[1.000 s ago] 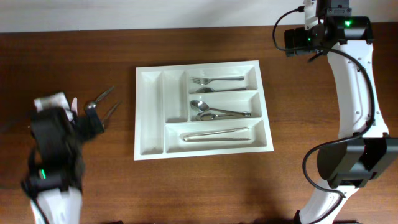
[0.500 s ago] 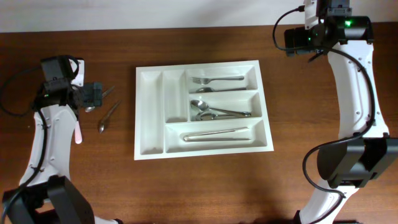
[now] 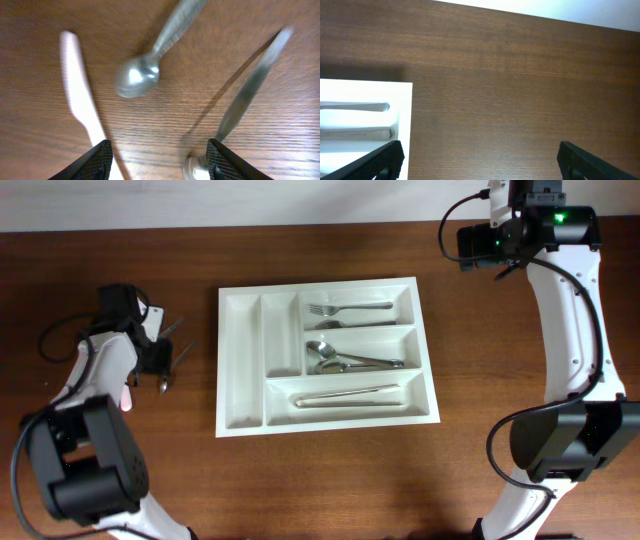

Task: Pack container
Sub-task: 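Raise the left gripper and move it over the spoons left of the tray, then lower the left gripper and grasp a silver spoon by its handle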

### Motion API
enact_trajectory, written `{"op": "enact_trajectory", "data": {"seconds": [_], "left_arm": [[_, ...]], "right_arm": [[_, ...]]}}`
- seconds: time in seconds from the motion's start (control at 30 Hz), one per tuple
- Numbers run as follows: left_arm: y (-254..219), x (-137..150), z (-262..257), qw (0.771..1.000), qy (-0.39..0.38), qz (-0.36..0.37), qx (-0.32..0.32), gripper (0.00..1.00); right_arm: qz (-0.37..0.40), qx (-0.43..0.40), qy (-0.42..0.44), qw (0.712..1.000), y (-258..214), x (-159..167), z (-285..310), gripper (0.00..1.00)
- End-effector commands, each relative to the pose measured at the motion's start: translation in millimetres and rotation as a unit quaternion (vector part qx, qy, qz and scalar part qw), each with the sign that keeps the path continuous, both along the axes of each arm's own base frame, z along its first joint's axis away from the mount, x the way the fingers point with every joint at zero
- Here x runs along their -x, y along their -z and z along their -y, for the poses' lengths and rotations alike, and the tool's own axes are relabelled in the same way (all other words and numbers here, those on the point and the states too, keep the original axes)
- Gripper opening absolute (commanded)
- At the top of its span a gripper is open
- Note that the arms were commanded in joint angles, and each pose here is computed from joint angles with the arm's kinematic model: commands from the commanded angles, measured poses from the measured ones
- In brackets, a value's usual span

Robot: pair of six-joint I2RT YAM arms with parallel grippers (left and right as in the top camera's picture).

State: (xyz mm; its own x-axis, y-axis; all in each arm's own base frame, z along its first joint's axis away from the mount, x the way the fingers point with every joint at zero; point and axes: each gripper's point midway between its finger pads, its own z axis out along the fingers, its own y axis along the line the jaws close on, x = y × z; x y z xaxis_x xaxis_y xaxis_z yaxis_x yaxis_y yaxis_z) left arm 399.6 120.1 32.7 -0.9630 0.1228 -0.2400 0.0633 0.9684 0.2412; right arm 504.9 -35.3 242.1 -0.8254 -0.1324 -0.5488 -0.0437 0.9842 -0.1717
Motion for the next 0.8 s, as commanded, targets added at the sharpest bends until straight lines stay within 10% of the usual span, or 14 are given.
{"op": "enact_trajectory", "data": {"seconds": [0.0, 0.77], "left_arm": [[18.1, -3.3, 9.9, 0.998, 0.057, -0.021, 0.022, 0.61], [-7.6, -47.3, 18.5, 0.994, 0.082, 0.059, 0.05, 0.71]], "right_arm": [[0.014, 0.003, 0.005, 1.0, -11.1, -1.1, 2.1, 0.99], [0.014, 0.003, 0.005, 1.0, -11.1, -1.1, 2.1, 0.99]]}}
